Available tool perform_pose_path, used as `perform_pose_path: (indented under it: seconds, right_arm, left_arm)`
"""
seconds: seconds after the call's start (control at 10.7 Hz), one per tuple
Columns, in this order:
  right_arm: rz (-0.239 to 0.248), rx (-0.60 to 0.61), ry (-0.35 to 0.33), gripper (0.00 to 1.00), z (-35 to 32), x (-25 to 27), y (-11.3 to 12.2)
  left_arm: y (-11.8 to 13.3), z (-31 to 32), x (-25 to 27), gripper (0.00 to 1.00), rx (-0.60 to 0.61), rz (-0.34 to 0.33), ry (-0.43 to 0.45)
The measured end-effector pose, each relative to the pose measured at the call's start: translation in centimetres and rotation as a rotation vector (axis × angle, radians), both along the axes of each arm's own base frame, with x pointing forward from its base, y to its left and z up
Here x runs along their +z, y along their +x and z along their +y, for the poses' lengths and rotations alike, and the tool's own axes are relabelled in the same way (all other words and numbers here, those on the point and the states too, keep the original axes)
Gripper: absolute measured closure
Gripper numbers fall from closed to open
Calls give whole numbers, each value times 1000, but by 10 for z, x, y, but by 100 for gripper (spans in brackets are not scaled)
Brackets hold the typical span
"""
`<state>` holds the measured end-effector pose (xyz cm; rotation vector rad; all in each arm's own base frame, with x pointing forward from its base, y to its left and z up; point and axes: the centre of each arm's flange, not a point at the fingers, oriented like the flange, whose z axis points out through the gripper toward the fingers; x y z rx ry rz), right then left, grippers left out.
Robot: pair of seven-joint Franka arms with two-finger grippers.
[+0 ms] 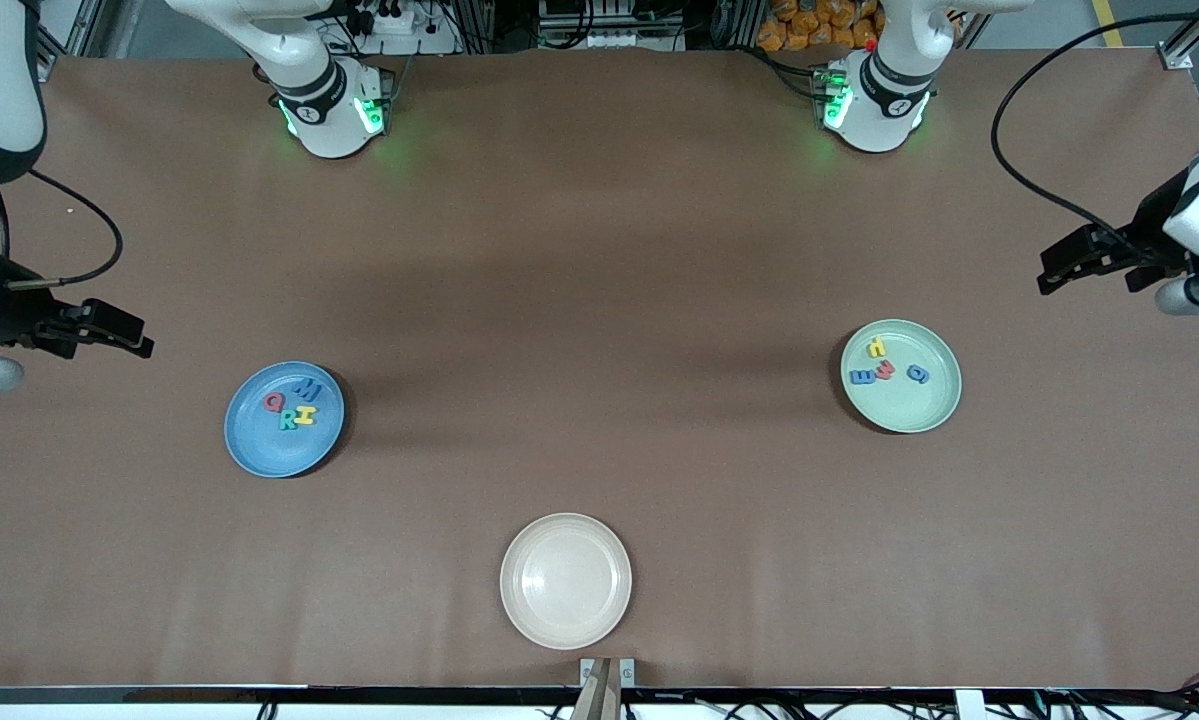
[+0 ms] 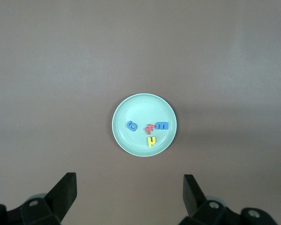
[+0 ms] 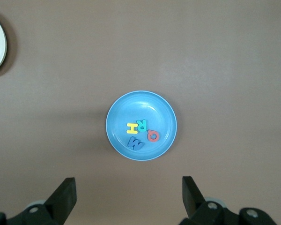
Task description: Sort uppercase to blue plate, lowercase to green plate
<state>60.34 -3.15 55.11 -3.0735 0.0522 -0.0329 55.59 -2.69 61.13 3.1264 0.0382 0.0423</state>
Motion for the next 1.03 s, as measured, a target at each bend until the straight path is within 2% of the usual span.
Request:
perform_pose_path:
  seconds: [0.19, 0.37, 0.56, 1.03]
  right_arm:
    - [-6, -1, 0, 0, 0, 4, -1]
    - [-9, -3, 0, 0, 0, 9, -1]
    - [6, -10, 2, 0, 2, 14, -3]
    - [1, 10, -7, 0, 13, 19, -2]
  left_arm:
    - [-7, 6, 11, 0, 9, -10, -4]
    - [-12, 9, 12, 0, 14, 10, -4]
    - [-13, 9, 12, 0, 13, 14, -4]
    - [-13, 9, 12, 0, 12, 17, -4]
